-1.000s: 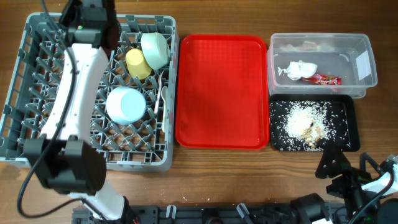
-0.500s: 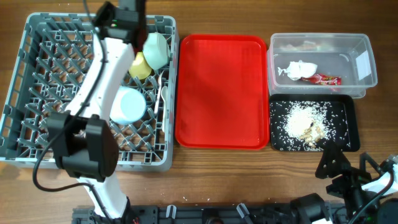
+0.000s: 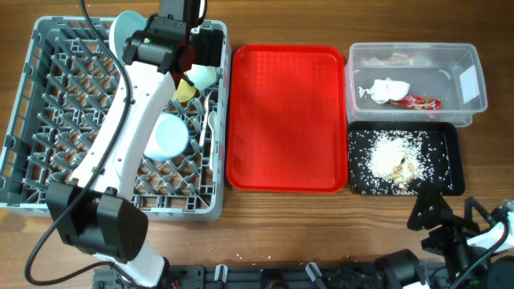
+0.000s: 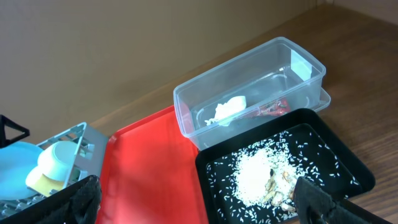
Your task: Sort waste into correct bins and load items into the dishwasher rack
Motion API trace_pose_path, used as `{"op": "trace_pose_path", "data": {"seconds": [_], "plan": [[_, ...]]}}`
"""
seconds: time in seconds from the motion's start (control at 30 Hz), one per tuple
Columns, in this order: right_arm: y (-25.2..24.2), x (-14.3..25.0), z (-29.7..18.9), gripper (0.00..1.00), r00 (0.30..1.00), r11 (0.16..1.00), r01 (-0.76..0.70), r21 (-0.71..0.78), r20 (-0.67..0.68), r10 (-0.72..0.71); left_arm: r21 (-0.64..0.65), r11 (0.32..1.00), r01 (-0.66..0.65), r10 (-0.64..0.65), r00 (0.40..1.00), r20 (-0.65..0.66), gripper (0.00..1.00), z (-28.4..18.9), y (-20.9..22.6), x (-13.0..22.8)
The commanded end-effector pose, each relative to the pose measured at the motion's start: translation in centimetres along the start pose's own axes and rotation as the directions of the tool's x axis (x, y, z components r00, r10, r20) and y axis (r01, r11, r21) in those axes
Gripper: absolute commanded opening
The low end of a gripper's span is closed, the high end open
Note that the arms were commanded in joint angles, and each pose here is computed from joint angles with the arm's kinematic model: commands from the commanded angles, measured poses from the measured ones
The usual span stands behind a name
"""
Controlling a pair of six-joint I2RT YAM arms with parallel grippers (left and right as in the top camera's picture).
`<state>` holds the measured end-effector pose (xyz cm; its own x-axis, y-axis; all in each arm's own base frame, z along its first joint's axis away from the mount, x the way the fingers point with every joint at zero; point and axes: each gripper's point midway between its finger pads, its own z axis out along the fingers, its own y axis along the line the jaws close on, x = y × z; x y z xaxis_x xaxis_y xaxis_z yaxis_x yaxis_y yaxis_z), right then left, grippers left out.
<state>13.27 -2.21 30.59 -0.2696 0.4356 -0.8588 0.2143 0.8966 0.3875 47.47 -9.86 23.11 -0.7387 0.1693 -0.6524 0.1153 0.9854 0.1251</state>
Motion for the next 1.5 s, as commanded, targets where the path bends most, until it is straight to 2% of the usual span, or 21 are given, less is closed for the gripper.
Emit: {"op": "trace_pose_path", "data": {"seconds": [0.0,0.5,0.57,0.6,0.67,0.73,0.8,0.87,0.9,0.97,1.03,1.13,1.2,1.27,1.37,1.47], "plan": [[0.0,-0.2,-0.2,1.0,1.0,1.0,-0.013,-0.007,0.011,0.013,0.173,0.984,0.043,-0.041,0.999,-0.011,1.0,-0.7,-3.1,0.1],[0.0,-0.1,-0.2,1.0,1.0,1.0,-0.015,-0.007,0.01,0.015,0.173,0.984,0.043,-0.041,0.999,-0.011,1.0,-0.7,-3.1,0.1],[0.6,-0.8,0.1,1.0,0.997,0.998,-0.058,-0.028,0.04,0.059,0.173,0.984,0.043,-0.041,0.999,-0.011,1.0,-0.7,-3.1,0.1],[1.3,-2.0,0.4,1.0,0.993,0.996,-0.064,-0.06,0.093,0.069,0.173,0.984,0.043,-0.041,0.999,-0.011,1.0,-0.7,-3.1,0.1],[4.3,-6.1,0.8,1.0,0.954,0.985,0.021,-0.174,0.3,0.032,0.173,0.984,0.043,-0.041,0.999,-0.011,1.0,-0.7,-3.1,0.1],[6.7,-8.4,0.5,1.0,0.881,0.956,0.13,-0.264,0.472,0.011,0.173,0.984,0.043,-0.041,0.999,-0.011,1.0,-0.7,-3.1,0.1],[8.4,-8.8,0.5,1.0,0.787,0.912,0.22,-0.345,0.615,0.043,0.173,0.984,0.043,-0.041,0.999,-0.011,1.0,-0.7,-3.1,0.1],[8.6,-7.5,1.5,1.0,0.727,0.884,0.263,-0.386,0.681,0.081,0.173,0.984,0.043,-0.041,0.999,-0.011,1.0,-0.7,-3.1,0.1],[8.3,-6.1,2.5,1.0,0.722,0.88,0.267,-0.392,0.686,0.087,0.173,0.984,0.043,-0.041,0.999,-0.011,1.0,-0.7,-3.1,0.1],[6.9,-2.5,5.1,1.0,0.751,0.887,0.259,-0.384,0.658,0.066,0.173,0.984,0.043,-0.041,0.999,-0.011,1.0,-0.7,-3.1,0.1],[6.2,-0.5,6.8,1.0,0.772,0.892,0.254,-0.375,0.634,0.046,0.173,0.984,0.043,-0.041,0.999,-0.011,1.0,-0.7,-3.1,0.1],[4.8,4.0,10.6,1.0,0.839,0.907,0.241,-0.346,0.544,-0.015,0.173,0.984,0.043,-0.041,0.999,-0.011,1.0,-0.7,-3.1,0.1],[3.4,6.5,12.6,1.0,0.89,0.926,0.241,-0.289,0.447,-0.092,0.173,0.984,0.043,-0.041,0.999,-0.011,1.0,-0.7,-3.1,0.1],[2.5,8.4,13.7,1.0,0.896,0.911,0.331,-0.244,0.385,-0.222,0.173,0.984,0.043,-0.041,0.999,-0.011,1.0,-0.7,-3.1,0.1],[0.7,9.7,14.7,1.0,0.889,0.901,0.393,-0.182,0.326,-0.322,0.173,0.984,0.043,-0.041,0.999,-0.011,1.0,-0.7,-3.1,0.1],[0.2,9.4,14.8,1.0,0.837,0.864,0.489,-0.123,0.346,-0.425,0.173,0.984,0.043,-0.041,0.999,-0.011,1.0,-0.7,-3.1,0.1]]}}
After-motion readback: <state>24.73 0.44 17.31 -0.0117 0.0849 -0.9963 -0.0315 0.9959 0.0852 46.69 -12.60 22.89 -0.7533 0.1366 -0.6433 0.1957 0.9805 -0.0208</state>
